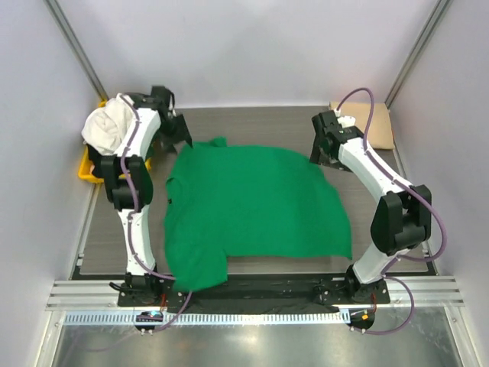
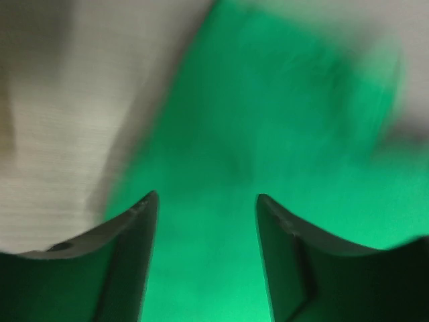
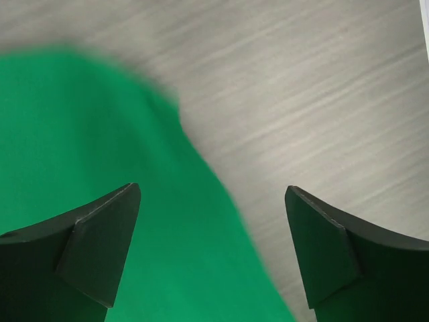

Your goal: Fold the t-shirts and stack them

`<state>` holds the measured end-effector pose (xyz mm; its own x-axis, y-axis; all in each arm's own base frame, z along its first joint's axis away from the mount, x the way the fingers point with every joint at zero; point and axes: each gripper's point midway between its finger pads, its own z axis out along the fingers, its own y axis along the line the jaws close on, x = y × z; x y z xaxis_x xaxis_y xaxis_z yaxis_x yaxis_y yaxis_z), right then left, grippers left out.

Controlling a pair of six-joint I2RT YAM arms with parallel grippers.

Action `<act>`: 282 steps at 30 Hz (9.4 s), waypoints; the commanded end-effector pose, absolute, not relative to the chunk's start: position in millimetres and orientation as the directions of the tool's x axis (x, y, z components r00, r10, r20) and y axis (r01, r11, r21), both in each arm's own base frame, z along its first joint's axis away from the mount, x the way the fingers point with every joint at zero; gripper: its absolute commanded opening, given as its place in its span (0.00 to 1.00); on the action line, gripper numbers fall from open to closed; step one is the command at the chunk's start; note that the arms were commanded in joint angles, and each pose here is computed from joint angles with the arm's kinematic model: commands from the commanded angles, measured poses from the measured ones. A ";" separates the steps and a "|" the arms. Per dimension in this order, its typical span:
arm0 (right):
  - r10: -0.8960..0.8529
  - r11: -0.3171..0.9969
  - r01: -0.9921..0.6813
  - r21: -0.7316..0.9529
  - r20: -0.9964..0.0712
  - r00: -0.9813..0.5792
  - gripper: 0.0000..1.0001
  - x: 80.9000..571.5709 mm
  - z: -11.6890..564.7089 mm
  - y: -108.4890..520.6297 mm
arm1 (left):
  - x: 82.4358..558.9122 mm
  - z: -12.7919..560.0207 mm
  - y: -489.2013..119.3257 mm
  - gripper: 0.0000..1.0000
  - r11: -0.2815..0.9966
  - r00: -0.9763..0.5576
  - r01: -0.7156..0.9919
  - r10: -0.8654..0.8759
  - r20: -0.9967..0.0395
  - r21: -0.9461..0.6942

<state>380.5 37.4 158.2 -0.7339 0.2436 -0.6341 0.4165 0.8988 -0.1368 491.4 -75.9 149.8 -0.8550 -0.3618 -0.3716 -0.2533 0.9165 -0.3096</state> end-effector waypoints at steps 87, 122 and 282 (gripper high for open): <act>0.723 0.669 0.494 0.555 -0.332 -0.606 0.01 256.6 85.9 41.4 | 155.0 130.1 -131.3 0.00 0.853 -0.801 -0.287 -0.464 -0.379 -0.437; 0.750 0.660 0.575 0.483 -0.386 -0.537 0.01 330.0 107.4 11.1 | 386.6 168.6 -117.9 0.00 0.990 -0.901 -0.056 -0.107 -0.420 -0.133; 0.387 0.913 0.394 0.107 -0.535 -0.751 0.60 485.3 59.9 29.7 | 589.0 28.8 -93.1 0.00 0.927 -0.828 -0.039 -0.240 -0.507 -0.374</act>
